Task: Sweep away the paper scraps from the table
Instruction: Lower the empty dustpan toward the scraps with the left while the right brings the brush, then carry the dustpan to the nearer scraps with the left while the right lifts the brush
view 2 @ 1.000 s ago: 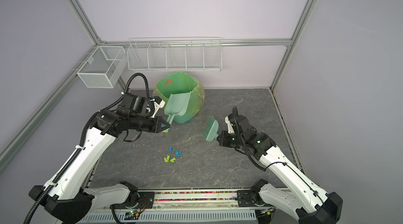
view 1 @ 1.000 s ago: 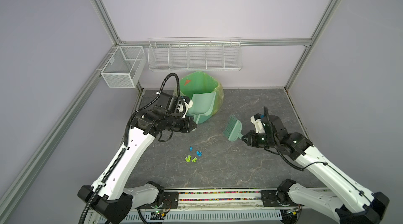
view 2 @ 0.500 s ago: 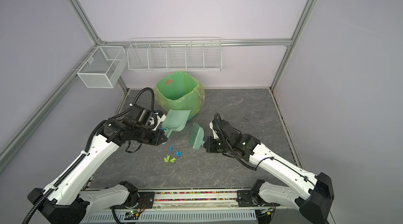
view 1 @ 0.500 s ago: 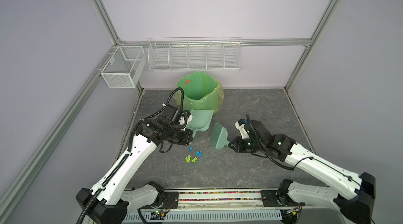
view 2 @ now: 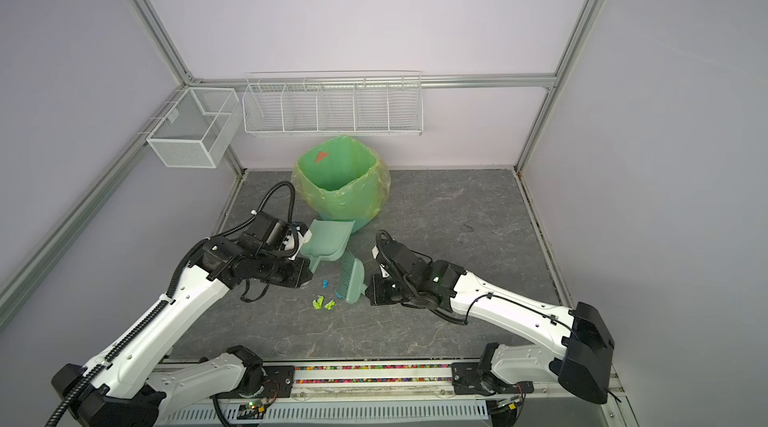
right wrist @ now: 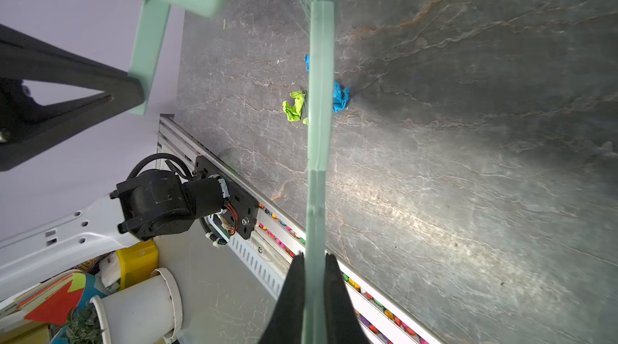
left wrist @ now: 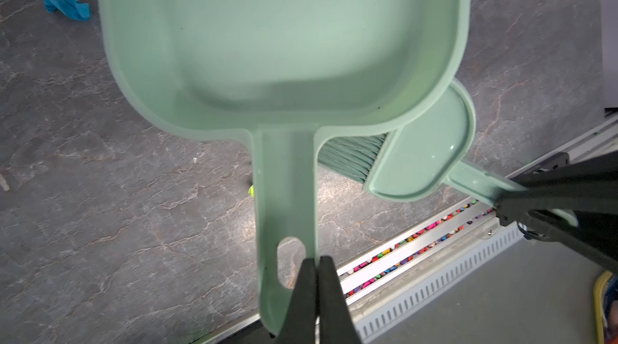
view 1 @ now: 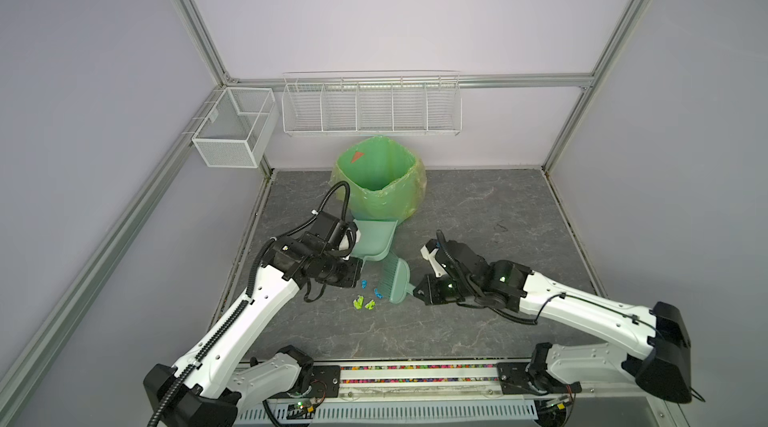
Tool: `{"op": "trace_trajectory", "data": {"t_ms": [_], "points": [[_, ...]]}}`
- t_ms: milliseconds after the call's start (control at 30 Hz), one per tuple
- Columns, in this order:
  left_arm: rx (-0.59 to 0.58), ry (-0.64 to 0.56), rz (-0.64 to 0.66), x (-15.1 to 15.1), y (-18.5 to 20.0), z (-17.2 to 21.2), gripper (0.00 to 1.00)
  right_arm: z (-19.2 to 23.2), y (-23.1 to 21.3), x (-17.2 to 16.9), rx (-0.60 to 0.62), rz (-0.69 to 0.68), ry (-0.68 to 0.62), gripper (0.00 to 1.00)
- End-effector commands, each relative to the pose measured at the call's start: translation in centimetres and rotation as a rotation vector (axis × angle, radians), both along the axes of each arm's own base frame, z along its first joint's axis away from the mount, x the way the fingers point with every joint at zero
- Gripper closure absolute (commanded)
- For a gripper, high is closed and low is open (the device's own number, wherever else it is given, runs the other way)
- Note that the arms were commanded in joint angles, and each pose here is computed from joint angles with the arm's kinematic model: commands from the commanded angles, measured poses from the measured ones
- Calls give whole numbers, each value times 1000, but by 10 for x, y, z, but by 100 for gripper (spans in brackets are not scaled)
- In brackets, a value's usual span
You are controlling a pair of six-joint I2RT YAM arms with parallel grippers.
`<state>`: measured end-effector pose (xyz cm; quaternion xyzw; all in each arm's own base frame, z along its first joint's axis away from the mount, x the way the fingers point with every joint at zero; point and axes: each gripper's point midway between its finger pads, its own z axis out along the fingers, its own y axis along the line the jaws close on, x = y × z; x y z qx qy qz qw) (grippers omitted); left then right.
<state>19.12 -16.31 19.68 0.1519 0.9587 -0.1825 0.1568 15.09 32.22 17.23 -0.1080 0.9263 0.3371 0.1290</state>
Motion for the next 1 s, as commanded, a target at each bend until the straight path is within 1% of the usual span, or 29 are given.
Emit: {"op": "trace_trajectory", "data": {"t_ms": [0,167,267,467,667,800,967], "points": [[40,-6,20,2,6,-6,100,17,27,-5,65,30,1,93],[48,-34,38,6,9,-1,100,20,49,-12,83,75,12,93],[62,-28,46,8,10,-4,100,20,60,-15,105,95,31,93],[105,-30,66,16,13,-8,100,3,78,-19,66,134,80,93],[147,-31,94,23,18,-10,100,-10,93,-20,65,157,114,93],[145,-20,99,22,18,-12,100,-25,97,-20,36,165,154,93],[138,0,88,19,16,-13,100,-49,80,-3,-6,111,209,93]]}}
